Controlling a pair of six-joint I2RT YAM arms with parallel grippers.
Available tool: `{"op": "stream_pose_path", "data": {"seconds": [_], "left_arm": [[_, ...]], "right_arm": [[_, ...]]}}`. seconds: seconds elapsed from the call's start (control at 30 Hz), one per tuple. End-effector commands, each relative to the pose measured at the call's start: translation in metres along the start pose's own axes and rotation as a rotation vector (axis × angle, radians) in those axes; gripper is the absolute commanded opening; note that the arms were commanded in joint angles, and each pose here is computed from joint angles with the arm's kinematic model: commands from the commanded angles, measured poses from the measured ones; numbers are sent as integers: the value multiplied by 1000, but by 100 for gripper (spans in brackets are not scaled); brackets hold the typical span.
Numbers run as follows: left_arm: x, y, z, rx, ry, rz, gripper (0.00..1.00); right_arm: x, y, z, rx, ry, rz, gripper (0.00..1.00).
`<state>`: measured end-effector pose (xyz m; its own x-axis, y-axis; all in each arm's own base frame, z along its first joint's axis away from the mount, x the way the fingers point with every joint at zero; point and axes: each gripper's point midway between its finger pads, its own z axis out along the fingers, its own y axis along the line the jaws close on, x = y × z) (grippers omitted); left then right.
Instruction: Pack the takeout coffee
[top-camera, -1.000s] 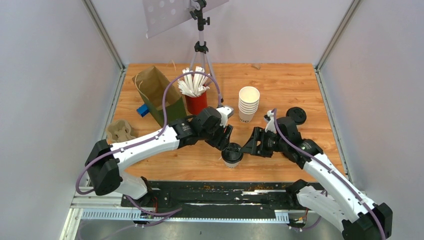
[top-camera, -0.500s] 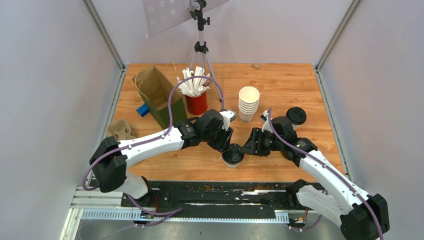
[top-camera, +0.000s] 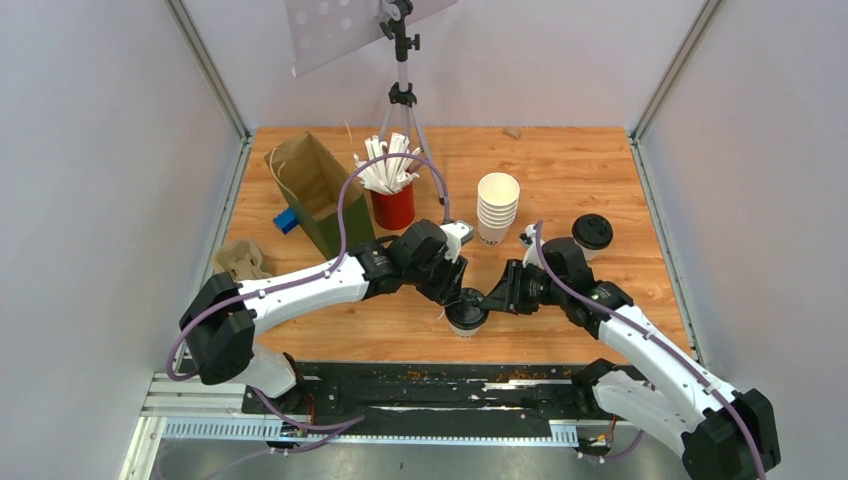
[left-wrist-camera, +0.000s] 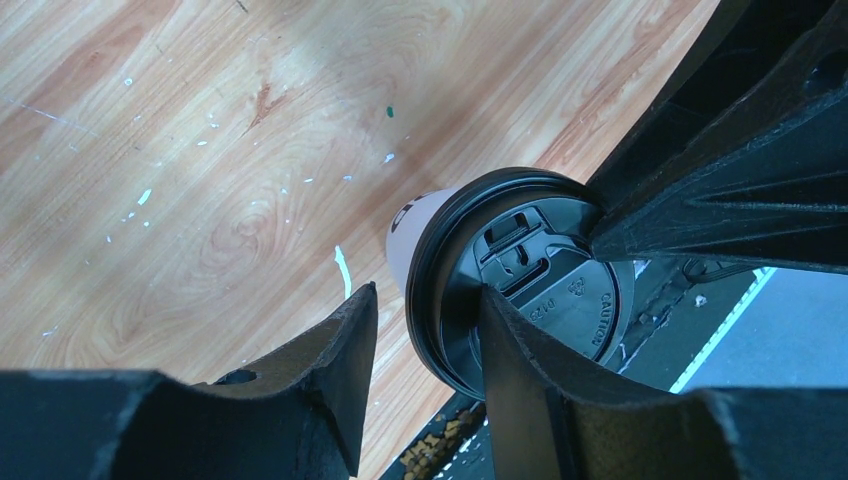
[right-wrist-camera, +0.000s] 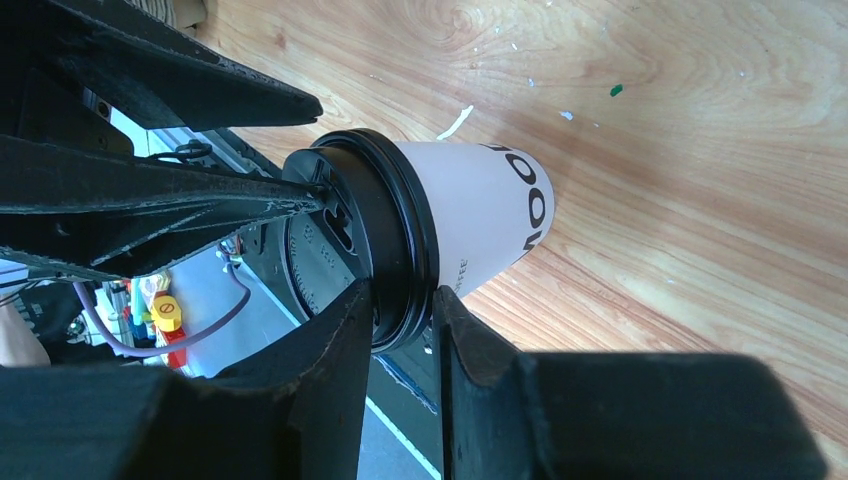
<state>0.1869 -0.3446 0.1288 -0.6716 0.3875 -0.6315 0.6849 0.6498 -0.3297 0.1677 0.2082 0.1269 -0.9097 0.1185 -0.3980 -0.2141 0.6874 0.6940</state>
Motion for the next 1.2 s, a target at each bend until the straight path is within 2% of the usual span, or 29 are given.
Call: {"op": "stream_pose_path", "data": {"seconds": [0.0, 0.77, 1.17], "left_arm": [[15, 9, 4, -24, 41, 19, 49], [43, 29, 1, -101, 117, 31, 48], [47, 30, -1, -106, 124, 24, 48]], "right_arm": [[12, -21, 6, 55, 13, -6, 25], [63, -75, 11, 175, 62, 101, 19], [77, -95, 9, 245, 37, 170, 17]]}}
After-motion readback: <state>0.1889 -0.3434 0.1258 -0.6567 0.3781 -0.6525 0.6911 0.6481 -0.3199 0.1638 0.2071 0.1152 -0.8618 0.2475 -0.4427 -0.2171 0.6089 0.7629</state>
